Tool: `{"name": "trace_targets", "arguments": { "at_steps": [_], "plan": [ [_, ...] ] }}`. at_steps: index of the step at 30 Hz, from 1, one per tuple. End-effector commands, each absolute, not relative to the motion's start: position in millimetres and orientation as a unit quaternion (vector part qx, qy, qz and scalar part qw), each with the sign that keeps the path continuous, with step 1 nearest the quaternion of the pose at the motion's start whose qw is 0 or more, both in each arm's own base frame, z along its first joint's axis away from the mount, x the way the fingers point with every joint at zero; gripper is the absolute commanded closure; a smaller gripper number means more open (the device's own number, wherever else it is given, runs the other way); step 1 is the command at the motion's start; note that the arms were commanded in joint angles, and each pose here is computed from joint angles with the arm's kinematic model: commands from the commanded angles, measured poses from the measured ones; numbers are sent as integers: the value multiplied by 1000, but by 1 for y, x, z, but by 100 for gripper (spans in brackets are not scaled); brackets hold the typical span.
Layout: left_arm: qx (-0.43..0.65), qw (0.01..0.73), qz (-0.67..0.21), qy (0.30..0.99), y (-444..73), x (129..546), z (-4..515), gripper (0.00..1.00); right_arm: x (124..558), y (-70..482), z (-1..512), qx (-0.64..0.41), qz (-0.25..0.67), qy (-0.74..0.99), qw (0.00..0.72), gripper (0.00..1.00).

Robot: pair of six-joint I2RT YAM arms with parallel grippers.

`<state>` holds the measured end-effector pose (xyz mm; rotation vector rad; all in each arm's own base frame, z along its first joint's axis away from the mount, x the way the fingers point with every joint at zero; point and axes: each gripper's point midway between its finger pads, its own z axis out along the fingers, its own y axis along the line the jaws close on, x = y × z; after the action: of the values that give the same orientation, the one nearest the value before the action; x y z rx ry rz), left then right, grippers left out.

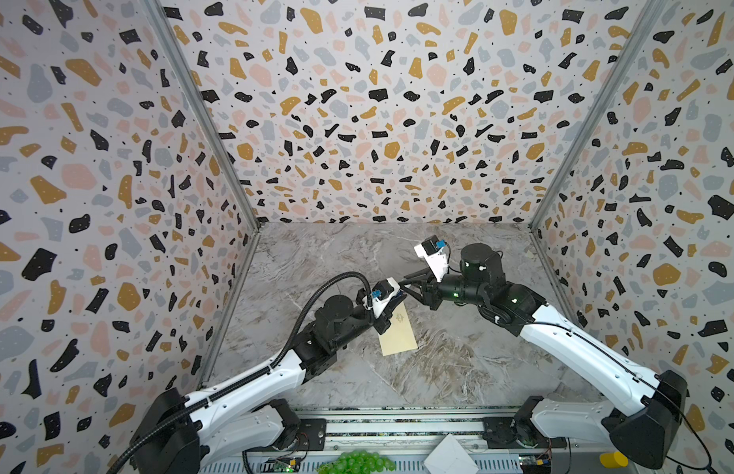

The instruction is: Place the letter into the envelope and seal it

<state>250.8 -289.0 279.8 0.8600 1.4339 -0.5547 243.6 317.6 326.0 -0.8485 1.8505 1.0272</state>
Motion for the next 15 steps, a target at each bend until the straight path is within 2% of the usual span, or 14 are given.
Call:
{"name": "trace_targets", "arguments": {
  "at_steps": [1, 7, 11, 15],
  "plan": [
    [375, 652, -245, 611, -290, 249, 289, 100, 238, 301, 363, -333, 417, 707, 464, 51],
    [381, 659, -253, 598, -289, 242, 291, 100, 262, 249, 375, -281, 359, 729, 511, 29],
    [382, 662, -255, 592, -288, 240, 293, 100, 291, 219, 352, -236, 295, 779, 500, 24],
    [375, 662, -260, 595, -286, 239, 294, 100, 325, 187, 307, -180, 212, 840, 465, 19]
  ]
}}
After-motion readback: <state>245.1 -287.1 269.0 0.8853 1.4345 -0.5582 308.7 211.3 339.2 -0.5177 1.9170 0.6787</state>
